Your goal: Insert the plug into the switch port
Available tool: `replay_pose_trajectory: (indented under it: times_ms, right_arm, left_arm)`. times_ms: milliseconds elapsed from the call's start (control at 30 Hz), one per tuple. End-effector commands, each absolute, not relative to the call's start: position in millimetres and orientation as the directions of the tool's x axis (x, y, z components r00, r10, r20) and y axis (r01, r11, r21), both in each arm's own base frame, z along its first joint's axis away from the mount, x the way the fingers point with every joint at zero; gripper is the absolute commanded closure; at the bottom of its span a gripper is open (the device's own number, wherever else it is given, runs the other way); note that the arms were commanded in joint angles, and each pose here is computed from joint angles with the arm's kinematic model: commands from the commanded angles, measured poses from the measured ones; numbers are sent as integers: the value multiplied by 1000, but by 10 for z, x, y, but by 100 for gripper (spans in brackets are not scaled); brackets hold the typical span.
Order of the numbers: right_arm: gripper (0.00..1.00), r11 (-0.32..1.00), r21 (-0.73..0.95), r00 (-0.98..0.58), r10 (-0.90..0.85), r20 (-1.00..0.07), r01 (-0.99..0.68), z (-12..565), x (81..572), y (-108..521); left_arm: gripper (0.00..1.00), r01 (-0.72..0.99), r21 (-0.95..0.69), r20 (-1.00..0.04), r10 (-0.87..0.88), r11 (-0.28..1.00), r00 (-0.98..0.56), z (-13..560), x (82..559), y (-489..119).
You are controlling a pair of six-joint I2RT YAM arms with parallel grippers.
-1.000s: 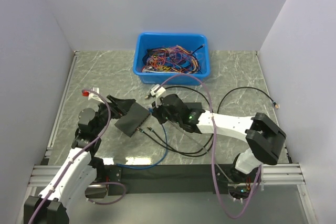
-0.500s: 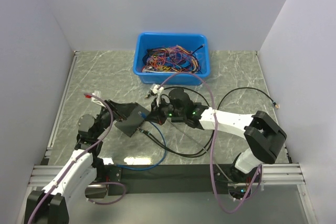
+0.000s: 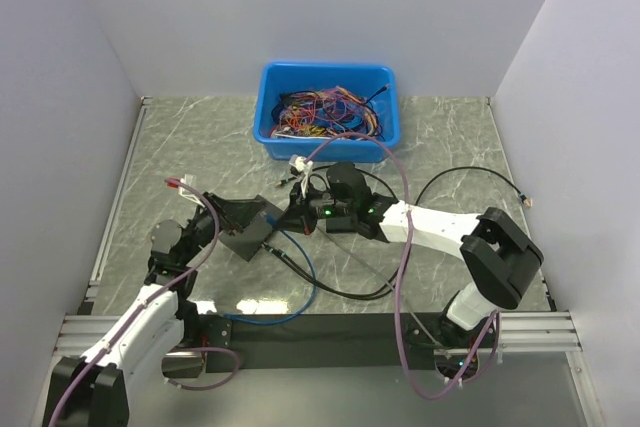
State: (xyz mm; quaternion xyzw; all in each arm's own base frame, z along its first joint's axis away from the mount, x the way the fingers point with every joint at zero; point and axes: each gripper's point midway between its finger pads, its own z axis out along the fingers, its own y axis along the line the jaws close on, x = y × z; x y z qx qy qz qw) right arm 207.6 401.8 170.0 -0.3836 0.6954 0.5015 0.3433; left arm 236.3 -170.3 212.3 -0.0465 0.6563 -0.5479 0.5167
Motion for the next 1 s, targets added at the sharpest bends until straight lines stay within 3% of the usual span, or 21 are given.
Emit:
replay_pose_trajectory:
  times_ms: [0, 367, 533, 967]
  right_arm:
    - [100, 148, 425, -444, -140, -885, -893, 1929, 2119, 4108]
    - [100, 161, 430, -451, -125, -884, -888, 1942, 2161, 4116]
    - [100, 158, 438, -458, -127, -880, -885, 1924, 2176, 4131]
    - [100, 186, 438, -462, -112, -880, -880, 1937, 2217, 4126]
  left_arm:
    - [36, 552, -739, -655, -604, 386, -454, 2179, 2320, -1757]
    - [42, 553, -736, -665, -570, 391, -483, 2101, 2301, -1875]
    - [50, 553, -735, -667, -569, 392, -482, 2092, 2292, -1891]
    - [94, 538, -740, -664, -564, 404, -491, 2074, 2314, -1922]
